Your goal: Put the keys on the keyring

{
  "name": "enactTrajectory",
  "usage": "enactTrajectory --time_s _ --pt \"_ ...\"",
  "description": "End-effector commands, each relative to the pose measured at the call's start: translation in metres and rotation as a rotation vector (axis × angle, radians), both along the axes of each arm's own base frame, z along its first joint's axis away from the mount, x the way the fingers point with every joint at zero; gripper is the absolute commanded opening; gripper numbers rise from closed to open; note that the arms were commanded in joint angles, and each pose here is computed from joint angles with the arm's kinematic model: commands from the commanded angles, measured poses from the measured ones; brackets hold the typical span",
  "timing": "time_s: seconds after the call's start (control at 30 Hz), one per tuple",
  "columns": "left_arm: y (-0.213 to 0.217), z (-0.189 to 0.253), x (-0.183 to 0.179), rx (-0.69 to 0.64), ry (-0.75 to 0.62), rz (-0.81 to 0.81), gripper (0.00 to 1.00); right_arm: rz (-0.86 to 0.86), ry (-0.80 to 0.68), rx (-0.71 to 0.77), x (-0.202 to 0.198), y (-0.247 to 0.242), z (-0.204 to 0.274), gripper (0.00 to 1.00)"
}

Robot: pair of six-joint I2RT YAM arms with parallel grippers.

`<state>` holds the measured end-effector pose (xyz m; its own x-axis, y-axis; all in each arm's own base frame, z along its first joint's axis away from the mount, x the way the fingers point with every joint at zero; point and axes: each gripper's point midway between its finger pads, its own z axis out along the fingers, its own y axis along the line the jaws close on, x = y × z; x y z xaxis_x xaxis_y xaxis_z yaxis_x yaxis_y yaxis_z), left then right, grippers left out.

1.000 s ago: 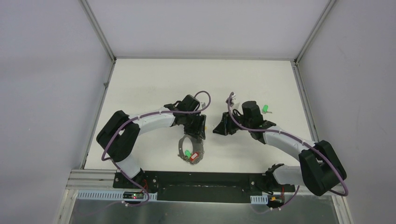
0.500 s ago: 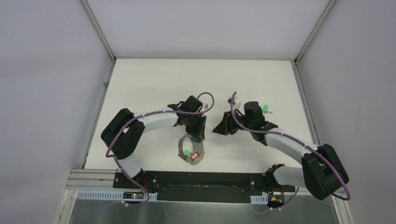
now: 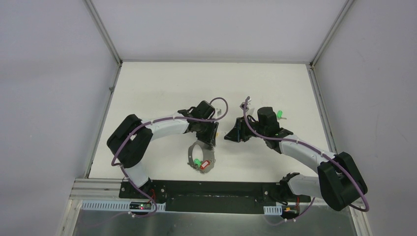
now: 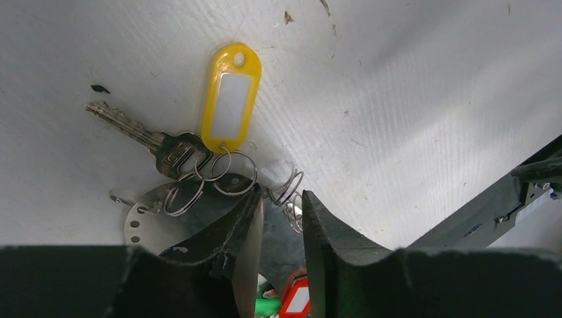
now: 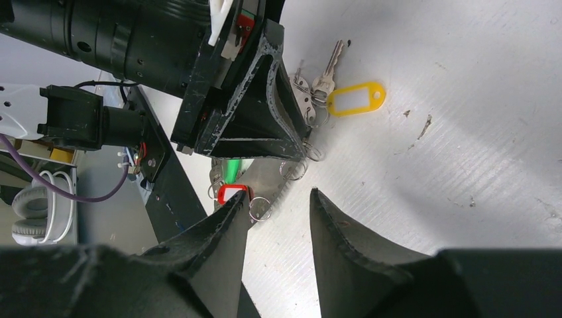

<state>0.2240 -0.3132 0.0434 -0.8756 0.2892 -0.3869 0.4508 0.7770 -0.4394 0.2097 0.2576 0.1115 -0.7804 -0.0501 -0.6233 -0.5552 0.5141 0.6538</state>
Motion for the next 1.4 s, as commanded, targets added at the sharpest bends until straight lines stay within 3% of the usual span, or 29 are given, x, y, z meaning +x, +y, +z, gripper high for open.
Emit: enactTrajectory --time_s 0.0,0.3,0.5,0.7,1.1,1.37 --pt "-0.010 0.008 0.009 -0.003 -0.069 -0.060 0.28 0.010 -0.044 0.044 0.004 0.003 0.014 0.42" --pt "-0.011 -0.003 0.007 0.061 -0.065 -0.106 0.19 0.014 -0.035 0.047 0.004 0.003 0.014 0.42" --pt "-0.010 -0.003 0.008 0.094 -0.085 -0.132 0.01 0.014 -0.040 0.061 0.004 0.002 0.019 0.42" --pt "-0.009 0.029 0.013 0.056 -0.161 -0.116 0.00 0.017 -0.070 0.083 0.003 0.000 0.035 0.43" --pt "0.003 0.137 0.009 -0.174 -0.389 -0.020 0.00 0.132 -0.287 0.192 -0.015 0.001 0.094 0.47" --pt "-0.011 0.185 -0.014 -0.423 -0.529 -0.165 0.00 0.249 -0.473 0.278 -0.032 0.002 0.138 0.49"
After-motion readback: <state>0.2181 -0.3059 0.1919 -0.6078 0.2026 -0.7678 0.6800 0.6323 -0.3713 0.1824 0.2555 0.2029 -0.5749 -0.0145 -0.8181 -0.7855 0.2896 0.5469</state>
